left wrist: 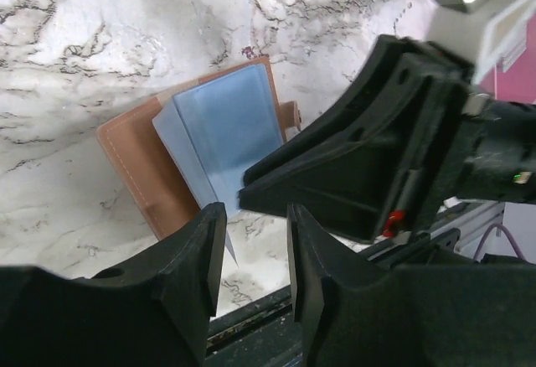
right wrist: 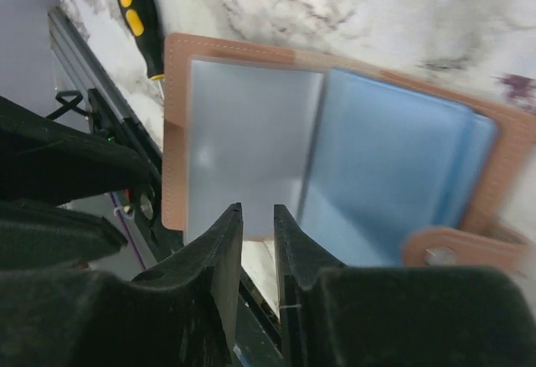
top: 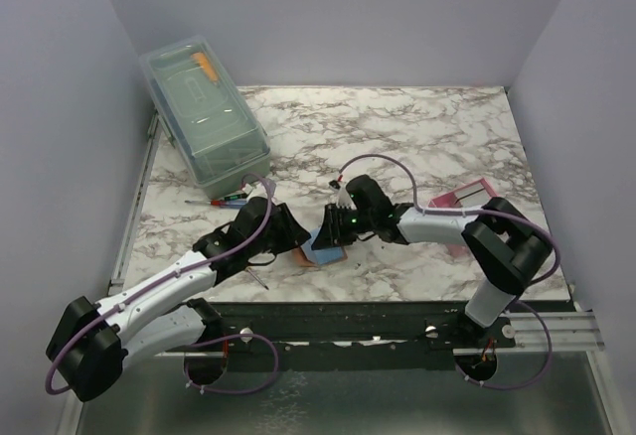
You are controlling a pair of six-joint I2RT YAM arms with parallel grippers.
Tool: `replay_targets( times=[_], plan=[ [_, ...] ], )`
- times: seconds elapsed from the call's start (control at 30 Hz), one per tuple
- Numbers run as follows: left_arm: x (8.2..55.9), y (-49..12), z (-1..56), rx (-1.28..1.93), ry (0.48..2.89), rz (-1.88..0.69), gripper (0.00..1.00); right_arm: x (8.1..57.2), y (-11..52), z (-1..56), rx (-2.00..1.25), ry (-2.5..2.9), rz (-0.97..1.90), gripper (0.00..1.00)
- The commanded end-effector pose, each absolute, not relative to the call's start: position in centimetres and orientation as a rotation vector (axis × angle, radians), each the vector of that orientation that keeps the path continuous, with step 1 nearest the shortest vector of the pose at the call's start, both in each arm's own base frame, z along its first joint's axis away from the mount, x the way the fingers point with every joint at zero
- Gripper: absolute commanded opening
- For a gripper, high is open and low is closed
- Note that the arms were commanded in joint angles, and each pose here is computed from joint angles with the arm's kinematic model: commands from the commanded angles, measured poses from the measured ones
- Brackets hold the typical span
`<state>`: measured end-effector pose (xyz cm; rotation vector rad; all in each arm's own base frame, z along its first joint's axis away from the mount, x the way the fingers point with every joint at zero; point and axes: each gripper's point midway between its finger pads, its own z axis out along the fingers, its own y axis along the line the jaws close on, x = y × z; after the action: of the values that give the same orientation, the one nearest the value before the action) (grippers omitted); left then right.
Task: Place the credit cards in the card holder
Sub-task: Open the card holder at the center of the board.
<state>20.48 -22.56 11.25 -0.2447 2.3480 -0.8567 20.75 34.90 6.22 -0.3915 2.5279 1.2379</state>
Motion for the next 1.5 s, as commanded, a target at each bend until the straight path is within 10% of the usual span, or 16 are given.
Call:
replay_targets(
  times=[0.0, 0.47, 1.47],
  plan=[
    [20.3, -23.5, 14.3, -0.218, 2.300, -0.958, 0.39, 19.4, 38.3, 6.7, -0.452, 2.486, 1.385, 0.21],
    [20.0, -21.2, 7.9, -0.292, 2.409, -0.764, 0.19, 17.7, 37.5, 0.3, -0.278, 2.571, 1.474, 0.04],
    [18.8, -19.1, 3.7, -0.336, 2.481, -0.648, 0.13, 20.8, 36.3, 6.1, -0.381, 2.511, 1.300, 0.26]
  ],
)
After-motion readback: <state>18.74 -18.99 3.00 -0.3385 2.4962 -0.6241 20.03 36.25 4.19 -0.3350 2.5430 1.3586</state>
